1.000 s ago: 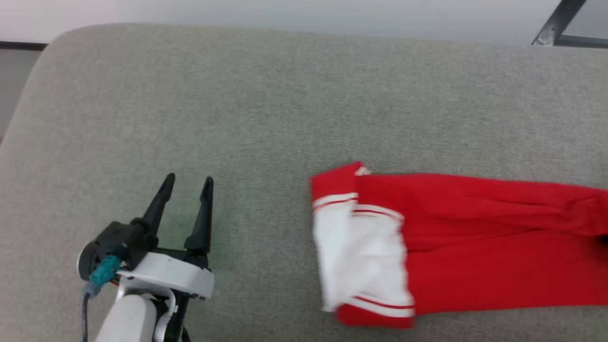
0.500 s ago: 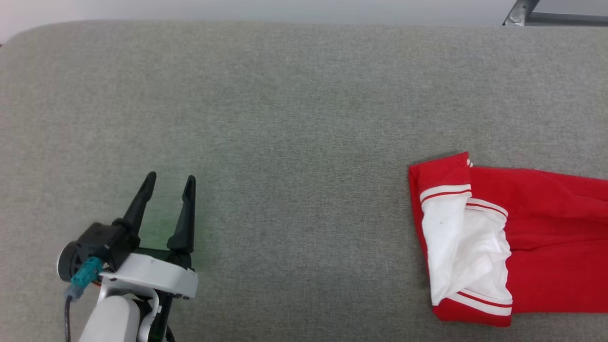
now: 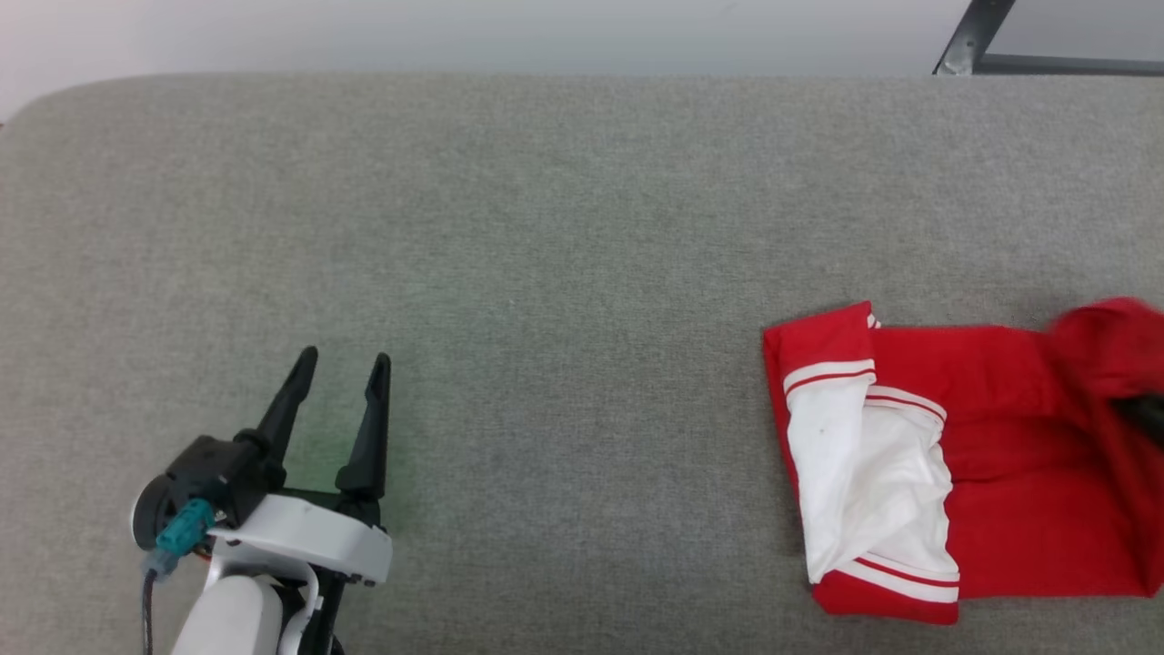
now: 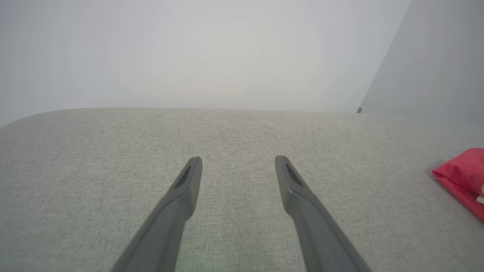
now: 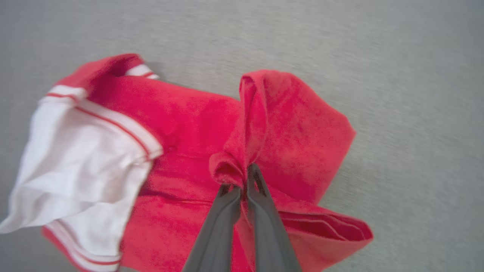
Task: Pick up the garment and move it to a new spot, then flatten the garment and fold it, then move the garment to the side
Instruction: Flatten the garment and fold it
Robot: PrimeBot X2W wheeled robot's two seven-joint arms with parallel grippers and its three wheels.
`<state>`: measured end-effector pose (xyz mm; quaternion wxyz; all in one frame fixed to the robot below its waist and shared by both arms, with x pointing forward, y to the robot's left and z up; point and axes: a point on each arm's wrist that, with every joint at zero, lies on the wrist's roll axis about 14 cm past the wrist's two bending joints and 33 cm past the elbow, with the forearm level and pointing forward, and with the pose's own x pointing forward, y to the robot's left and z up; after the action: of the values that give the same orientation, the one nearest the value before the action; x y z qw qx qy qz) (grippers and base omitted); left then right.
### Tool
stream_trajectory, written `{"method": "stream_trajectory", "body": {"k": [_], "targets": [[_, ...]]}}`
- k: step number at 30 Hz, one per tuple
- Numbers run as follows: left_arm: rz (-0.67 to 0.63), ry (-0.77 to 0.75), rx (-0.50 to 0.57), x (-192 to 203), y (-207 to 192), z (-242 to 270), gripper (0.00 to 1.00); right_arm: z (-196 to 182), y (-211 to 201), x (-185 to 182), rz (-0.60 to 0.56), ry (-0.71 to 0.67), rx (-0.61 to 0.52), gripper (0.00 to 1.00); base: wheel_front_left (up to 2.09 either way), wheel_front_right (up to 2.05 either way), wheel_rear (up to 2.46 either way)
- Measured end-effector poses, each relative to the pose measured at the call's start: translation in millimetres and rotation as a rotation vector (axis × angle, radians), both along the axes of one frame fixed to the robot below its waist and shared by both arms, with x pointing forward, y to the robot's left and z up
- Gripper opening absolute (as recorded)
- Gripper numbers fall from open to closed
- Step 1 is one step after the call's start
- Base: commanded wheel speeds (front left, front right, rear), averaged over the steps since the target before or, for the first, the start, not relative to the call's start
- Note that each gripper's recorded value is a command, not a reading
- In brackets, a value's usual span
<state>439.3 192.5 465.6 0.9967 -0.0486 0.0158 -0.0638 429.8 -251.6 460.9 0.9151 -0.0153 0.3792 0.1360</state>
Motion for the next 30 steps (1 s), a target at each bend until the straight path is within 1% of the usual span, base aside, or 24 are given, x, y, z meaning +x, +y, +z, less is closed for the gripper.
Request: {"method": "stream_trajectory", "body": {"k": [5, 8, 11, 15, 21, 30], "targets": [[0.017, 0.001, -0.007, -7.6, 4.6, 1.6, 1.00, 24.2, 73.0, -3.3, 0.205, -0.053, 0.084, 0.00, 0.00, 0.00, 0.00], [0.033, -0.002, -0.011, -11.5, 8.5, 3.4, 1.00, 33.0, 105.8, -7.7, 0.300, -0.066, 0.113, 0.00, 0.00, 0.00, 0.00], [0.048, -0.002, -0.013, -15.2, 13.0, 4.3, 1.00, 35.5, 132.1, -12.5, 0.379, -0.062, 0.129, 0.00, 0.00, 0.00, 0.00], [0.063, -0.001, -0.017, -18.5, 16.3, 4.6, 1.00, 25.6, 159.8, -22.6, 0.462, -0.013, 0.145, 0.00, 0.00, 0.00, 0.00], [0.071, 0.009, -0.027, -19.9, 16.0, 0.8, 1.00, 12.3, 186.2, -21.9, 0.513, 0.019, 0.176, 0.00, 0.00, 0.00, 0.00], [0.083, 0.017, -0.034, -20.0, 17.4, -2.1, 1.00, -13.0, 200.4, -23.9, 0.542, 0.077, 0.175, 0.00, 0.00, 0.00, 0.00]]}}
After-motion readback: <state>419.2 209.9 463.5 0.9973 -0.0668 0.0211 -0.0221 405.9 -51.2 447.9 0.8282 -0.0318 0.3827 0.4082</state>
